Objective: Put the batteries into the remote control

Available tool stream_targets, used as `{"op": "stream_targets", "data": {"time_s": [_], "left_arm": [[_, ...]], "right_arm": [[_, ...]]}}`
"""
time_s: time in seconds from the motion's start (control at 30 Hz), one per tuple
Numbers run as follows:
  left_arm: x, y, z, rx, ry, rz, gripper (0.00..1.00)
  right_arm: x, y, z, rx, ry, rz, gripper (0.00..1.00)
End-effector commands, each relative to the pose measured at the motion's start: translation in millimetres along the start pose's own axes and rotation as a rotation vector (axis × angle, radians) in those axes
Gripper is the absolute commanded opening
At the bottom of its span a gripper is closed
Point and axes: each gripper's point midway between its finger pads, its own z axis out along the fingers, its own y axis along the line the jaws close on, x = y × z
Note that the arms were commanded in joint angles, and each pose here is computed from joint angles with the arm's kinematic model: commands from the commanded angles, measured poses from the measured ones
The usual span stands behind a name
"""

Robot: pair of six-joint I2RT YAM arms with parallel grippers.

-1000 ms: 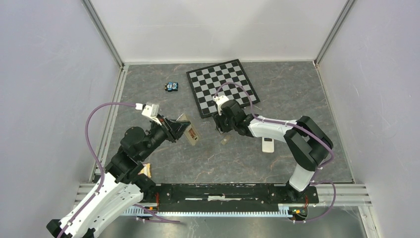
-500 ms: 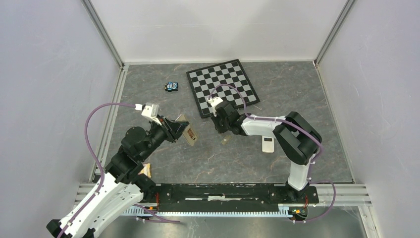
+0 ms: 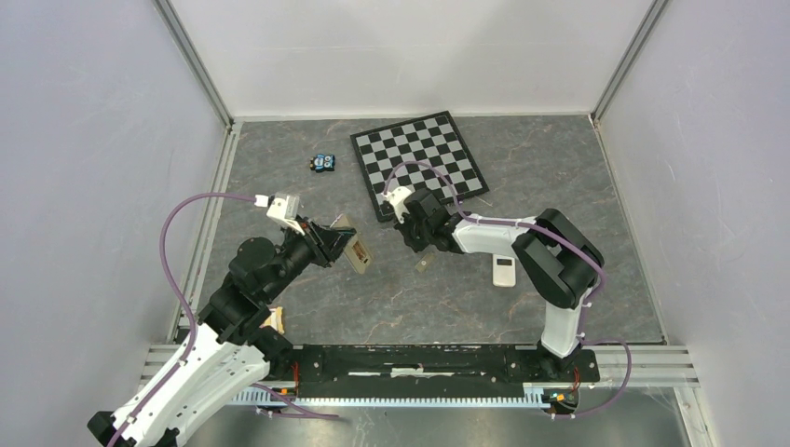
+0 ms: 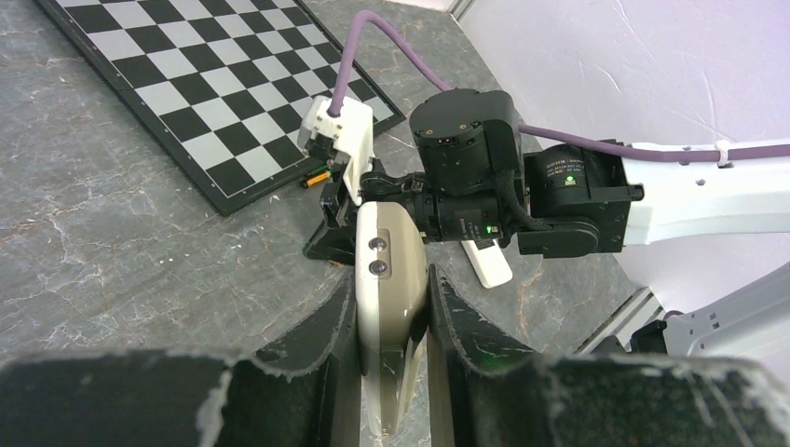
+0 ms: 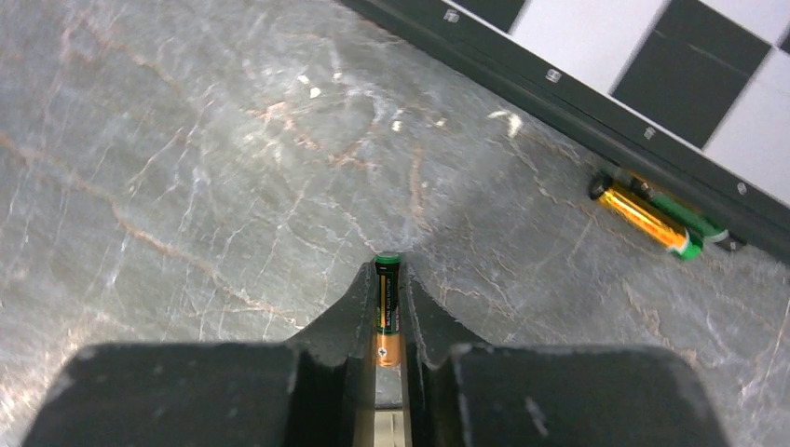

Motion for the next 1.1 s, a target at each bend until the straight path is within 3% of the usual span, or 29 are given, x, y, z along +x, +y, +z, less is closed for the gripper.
{"op": "stream_targets", "data": {"time_s": [0.0, 0.13, 0.3, 0.43, 0.5, 0.6, 0.7, 0.83, 0.97, 1.07], "left_arm": [[-23.7, -8.8, -3.3, 0.013, -0.062, 0.024, 0.02], [-27.9, -5.7, -4.2, -0.014, -0.07, 0.02, 0.02], [-31.0, -6.3, -5.3, -0.022, -0.066, 0.023, 0.02], [-32.4, -9.3, -5.5, -0.013, -0.062, 0.022, 0.02], [-34.1, -9.4, -6.4, -0.016, -0.065, 0.021, 0.02], [-39.4, -10.2, -9.2, -0.022, -0.076, 0.022, 0.02], [-44.1, -12.2, -12.3, -0.019, -0.086, 0.025, 0.02], [-49.2, -14.2, -15.4, -0.015, -0.099, 0.031, 0.02], [-52.0, -14.0, -18.1, -0.021, -0.107, 0.032, 0.02], [-52.5, -12.3, -19.8, -0.03, -0.114, 0.022, 0.02]], "right_arm": [[-4.7, 20.0, -10.3, -0.14, -0.023, -0.223, 0.12], [3.4, 37.7, -22.5, -0.275, -0.021, -0.421, 0.12], [23.5, 27.8, -30.4, -0.29, 0.066, -0.62, 0.09], [32.9, 21.6, -31.4, -0.297, 0.132, -0.687, 0.07], [30.9, 24.8, -31.9, -0.315, 0.13, -0.682, 0.11], [14.6, 30.4, -35.5, -0.312, 0.087, -0.564, 0.36], [-5.8, 36.0, -43.0, -0.31, 0.009, -0.458, 0.5], [-30.9, 36.5, -56.9, -0.279, -0.086, -0.327, 0.53], [-53.3, 34.7, -68.6, -0.236, -0.164, -0.103, 0.5], [-56.9, 26.7, -66.4, -0.139, -0.158, 0.218, 0.48]]}}
